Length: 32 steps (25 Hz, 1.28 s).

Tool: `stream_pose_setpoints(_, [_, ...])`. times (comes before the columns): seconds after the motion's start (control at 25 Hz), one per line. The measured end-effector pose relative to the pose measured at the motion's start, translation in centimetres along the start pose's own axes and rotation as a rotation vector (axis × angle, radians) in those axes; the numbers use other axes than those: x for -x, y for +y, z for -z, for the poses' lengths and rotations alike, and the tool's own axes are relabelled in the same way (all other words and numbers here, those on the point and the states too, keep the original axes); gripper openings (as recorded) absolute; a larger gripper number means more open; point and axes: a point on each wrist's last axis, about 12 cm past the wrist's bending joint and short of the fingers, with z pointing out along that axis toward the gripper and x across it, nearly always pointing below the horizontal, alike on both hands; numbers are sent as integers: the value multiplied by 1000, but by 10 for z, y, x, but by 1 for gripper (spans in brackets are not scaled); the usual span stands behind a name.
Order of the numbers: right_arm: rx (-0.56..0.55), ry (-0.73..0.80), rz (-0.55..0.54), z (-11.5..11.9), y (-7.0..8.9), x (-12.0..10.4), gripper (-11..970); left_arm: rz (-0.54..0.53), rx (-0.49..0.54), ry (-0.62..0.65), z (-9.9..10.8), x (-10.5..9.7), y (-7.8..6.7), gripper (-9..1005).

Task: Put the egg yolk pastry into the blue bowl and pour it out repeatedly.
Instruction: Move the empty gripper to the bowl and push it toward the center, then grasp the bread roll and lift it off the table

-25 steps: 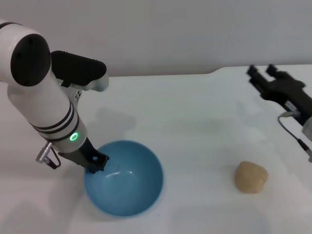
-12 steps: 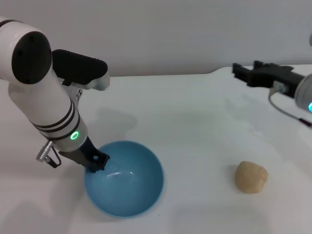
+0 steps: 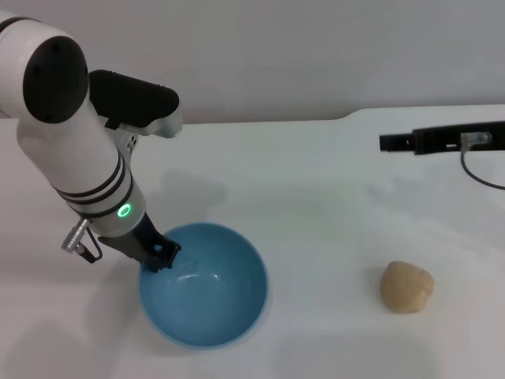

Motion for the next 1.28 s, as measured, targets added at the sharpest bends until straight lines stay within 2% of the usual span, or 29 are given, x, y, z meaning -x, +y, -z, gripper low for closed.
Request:
stream_pose_setpoints(0.24, [41,221,56,-2,6,-5,541,1,0,1,0,0,0,16])
stream_pose_setpoints(0.56, [2,457,117,-5,13,-15,542,0,-2,1,0,0,-1,15])
stream_pose_setpoints(0.76, [-13,526,115,-8,11,-24,541,0,-3,2,0,0,-1,16])
stream_pose_setpoints(1.0, [-37,615,69,-19,-1,-45,542,-2,-2,3,0,0,-1,14])
stream_pose_setpoints(1.28, [-82,626,80,-24,-6,-49,541,-4,-1,1,1,1,-2,15])
